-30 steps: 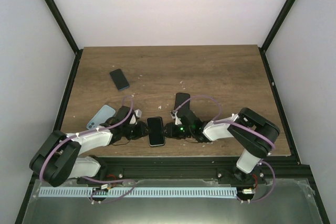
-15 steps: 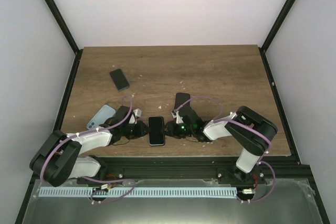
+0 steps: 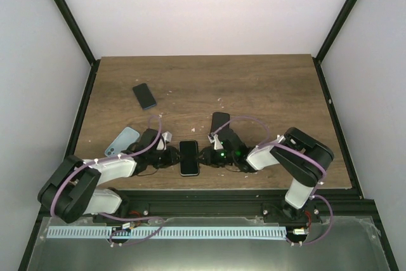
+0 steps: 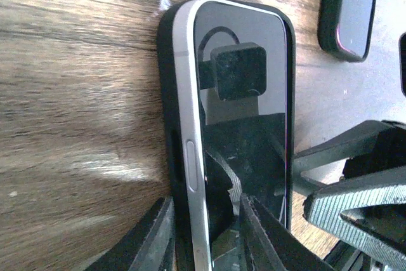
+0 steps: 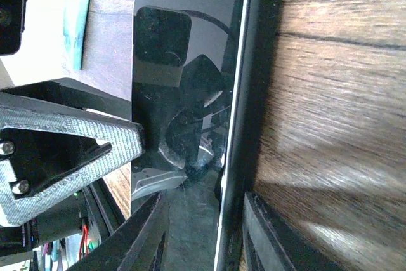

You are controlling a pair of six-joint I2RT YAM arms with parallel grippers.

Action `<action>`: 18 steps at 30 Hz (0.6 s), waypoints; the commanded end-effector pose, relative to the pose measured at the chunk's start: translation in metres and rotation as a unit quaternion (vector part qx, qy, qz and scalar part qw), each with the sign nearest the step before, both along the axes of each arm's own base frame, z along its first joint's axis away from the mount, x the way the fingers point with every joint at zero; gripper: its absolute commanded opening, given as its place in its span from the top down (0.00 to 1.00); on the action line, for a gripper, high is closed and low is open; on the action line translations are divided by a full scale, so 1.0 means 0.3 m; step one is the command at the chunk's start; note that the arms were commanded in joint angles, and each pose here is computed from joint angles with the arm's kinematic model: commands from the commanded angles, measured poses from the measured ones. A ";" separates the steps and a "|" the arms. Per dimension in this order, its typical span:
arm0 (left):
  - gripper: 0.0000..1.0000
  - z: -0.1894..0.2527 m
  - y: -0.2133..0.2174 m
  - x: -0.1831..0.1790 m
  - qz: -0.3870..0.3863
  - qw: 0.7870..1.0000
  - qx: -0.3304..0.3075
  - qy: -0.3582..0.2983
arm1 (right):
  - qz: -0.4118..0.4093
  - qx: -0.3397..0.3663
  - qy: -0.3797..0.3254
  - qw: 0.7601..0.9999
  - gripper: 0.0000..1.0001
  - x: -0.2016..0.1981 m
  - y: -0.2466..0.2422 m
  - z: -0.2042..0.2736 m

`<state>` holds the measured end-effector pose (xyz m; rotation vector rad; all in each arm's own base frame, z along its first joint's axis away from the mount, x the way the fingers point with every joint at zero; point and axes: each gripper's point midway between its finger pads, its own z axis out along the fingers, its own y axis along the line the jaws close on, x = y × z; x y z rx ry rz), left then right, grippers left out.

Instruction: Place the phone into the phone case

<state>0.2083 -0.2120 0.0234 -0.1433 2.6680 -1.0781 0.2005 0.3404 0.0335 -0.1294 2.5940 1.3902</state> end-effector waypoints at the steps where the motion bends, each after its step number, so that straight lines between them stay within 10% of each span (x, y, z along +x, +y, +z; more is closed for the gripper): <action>1: 0.67 0.024 -0.026 -0.024 -0.025 1.000 -0.004 -0.001 | 0.004 0.032 -0.026 0.999 0.67 0.005 -0.006 0.048; 18: 0.73 0.032 0.028 -0.006 -0.002 0.999 0.044 -0.016 | -0.002 0.007 -0.005 1.000 0.59 0.027 -0.003 0.002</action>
